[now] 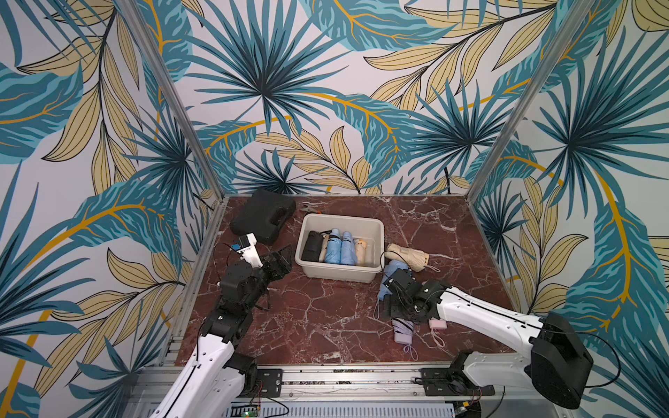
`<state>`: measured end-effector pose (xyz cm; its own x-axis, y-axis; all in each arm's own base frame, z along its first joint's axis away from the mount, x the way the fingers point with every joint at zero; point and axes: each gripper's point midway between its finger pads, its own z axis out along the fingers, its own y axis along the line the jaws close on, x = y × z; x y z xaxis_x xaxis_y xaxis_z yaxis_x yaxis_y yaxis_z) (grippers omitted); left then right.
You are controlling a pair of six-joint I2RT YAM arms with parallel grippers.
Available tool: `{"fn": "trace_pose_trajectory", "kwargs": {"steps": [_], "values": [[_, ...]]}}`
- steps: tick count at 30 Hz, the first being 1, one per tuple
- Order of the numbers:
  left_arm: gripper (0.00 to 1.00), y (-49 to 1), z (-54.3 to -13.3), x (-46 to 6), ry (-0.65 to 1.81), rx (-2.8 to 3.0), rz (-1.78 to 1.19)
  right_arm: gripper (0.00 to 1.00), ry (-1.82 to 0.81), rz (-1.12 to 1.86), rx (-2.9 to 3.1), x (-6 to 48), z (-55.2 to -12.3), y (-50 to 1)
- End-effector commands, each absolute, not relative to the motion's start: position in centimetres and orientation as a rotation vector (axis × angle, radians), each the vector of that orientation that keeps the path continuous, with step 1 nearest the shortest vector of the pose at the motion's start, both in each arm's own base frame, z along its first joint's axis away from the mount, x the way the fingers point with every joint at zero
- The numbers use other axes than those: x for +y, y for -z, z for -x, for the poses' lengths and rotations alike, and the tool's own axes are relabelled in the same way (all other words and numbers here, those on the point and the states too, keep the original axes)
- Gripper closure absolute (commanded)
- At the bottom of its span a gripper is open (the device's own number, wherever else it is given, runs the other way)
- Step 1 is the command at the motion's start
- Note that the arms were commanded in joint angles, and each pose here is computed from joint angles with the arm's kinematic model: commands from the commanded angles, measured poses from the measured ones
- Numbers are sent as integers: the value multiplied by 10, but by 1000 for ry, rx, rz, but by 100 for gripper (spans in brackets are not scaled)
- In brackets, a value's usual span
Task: Put the umbrella into the storage box
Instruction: Pick up the umbrella from the center of the board.
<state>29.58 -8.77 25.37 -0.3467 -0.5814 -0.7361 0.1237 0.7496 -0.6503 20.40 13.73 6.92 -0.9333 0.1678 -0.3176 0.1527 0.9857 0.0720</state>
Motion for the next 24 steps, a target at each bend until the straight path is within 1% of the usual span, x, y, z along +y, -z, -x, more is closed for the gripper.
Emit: {"fn": "trace_pose_trajectory", "kwargs": {"steps": [1, 3, 7, 10, 14, 21, 24], "values": [[16, -253, -296, -84, 744, 1774, 366, 5, 121, -279, 2748, 102, -200, -78], [16, -252, -296, -84, 742, 1776, 367, 3, 127, -284, 2747, 101, -201, -75], [16, -253, -296, -85, 747, 1775, 363, 0, 36, -240, 2810, 125, -208, -64], [16, -255, -295, -85, 746, 1775, 359, 0, -27, -245, 2845, 138, -209, -49], [16, -255, -293, -83, 737, 1775, 358, 1, -18, -278, 2873, 137, -206, -31], [16, -255, -293, -84, 741, 1770, 355, 5, -8, -320, 2899, 137, -204, -12], [16, -257, -293, -84, 742, 1768, 349, 9, -26, -329, 2888, 139, -206, -12]]}}
